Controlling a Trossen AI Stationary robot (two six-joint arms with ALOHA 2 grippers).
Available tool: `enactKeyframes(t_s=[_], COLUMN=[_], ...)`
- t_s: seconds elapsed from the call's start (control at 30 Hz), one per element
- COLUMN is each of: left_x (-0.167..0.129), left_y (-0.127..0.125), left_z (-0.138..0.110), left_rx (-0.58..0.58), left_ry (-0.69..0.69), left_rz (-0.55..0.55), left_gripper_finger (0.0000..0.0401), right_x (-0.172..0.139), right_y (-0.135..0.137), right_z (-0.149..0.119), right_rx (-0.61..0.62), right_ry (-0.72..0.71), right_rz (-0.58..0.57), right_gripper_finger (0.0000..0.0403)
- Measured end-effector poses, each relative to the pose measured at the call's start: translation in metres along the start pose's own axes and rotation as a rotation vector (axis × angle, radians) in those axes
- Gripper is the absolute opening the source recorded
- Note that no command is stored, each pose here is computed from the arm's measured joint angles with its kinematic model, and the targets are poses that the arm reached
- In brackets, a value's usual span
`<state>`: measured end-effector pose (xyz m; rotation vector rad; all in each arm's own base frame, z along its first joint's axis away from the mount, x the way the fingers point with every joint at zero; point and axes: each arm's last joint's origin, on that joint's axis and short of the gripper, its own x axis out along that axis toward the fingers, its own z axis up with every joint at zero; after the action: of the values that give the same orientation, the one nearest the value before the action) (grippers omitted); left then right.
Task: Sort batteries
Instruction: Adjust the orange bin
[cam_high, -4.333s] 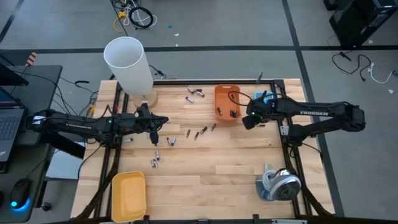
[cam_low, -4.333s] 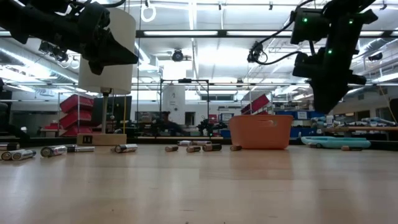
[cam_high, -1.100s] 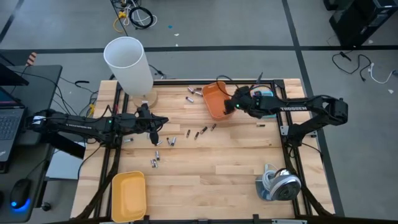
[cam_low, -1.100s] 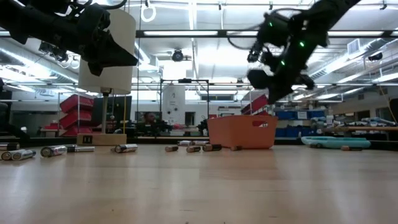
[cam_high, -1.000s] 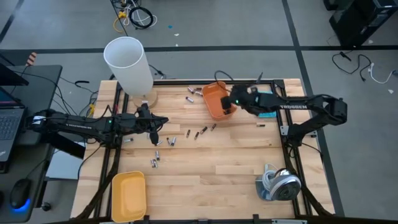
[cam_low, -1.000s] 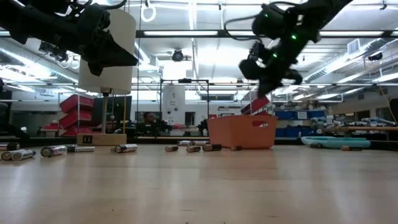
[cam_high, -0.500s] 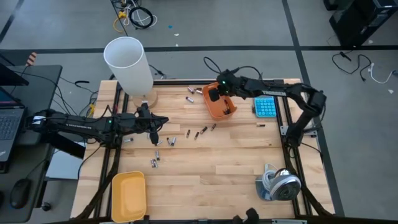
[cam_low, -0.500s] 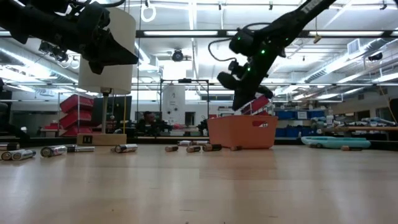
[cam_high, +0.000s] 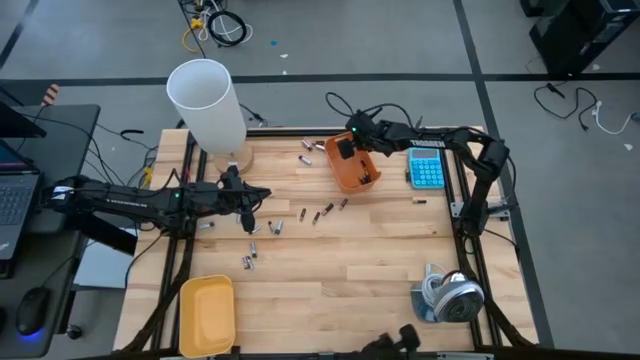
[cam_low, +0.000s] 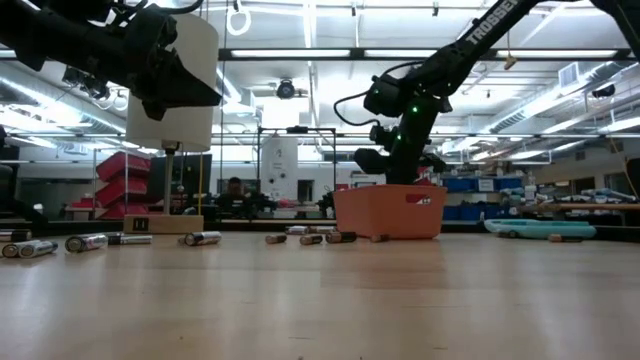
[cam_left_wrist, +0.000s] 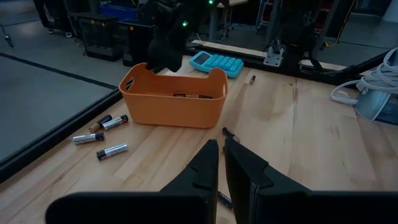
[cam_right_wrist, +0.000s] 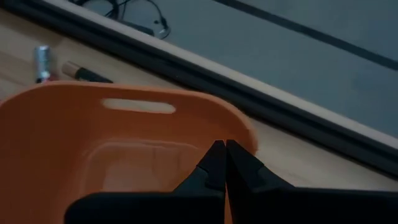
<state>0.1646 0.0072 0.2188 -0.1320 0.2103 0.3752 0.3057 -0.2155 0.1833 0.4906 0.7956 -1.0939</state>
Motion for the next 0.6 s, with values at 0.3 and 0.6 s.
enactKeyframes(t_s=[0.3, 0.6], left_x=[0.000, 0.000], left_y=[0.000, 0.000], left_z=[0.000, 0.000], left_rx=[0.001, 0.001], left_ry=[0.002, 0.003], left_rz=[0.000, 0.000], left_gripper_finger=[0.0030, 0.0030], right_x=[-0.001, -0.002], right_y=[-0.006, -0.011], right_z=[-0.002, -0.009], right_rx=[-0.007, 0.001], right_ry=[-0.006, 0.060], right_rz=[-0.114, -0.161], right_gripper_finger=[0.0000, 0.0000])
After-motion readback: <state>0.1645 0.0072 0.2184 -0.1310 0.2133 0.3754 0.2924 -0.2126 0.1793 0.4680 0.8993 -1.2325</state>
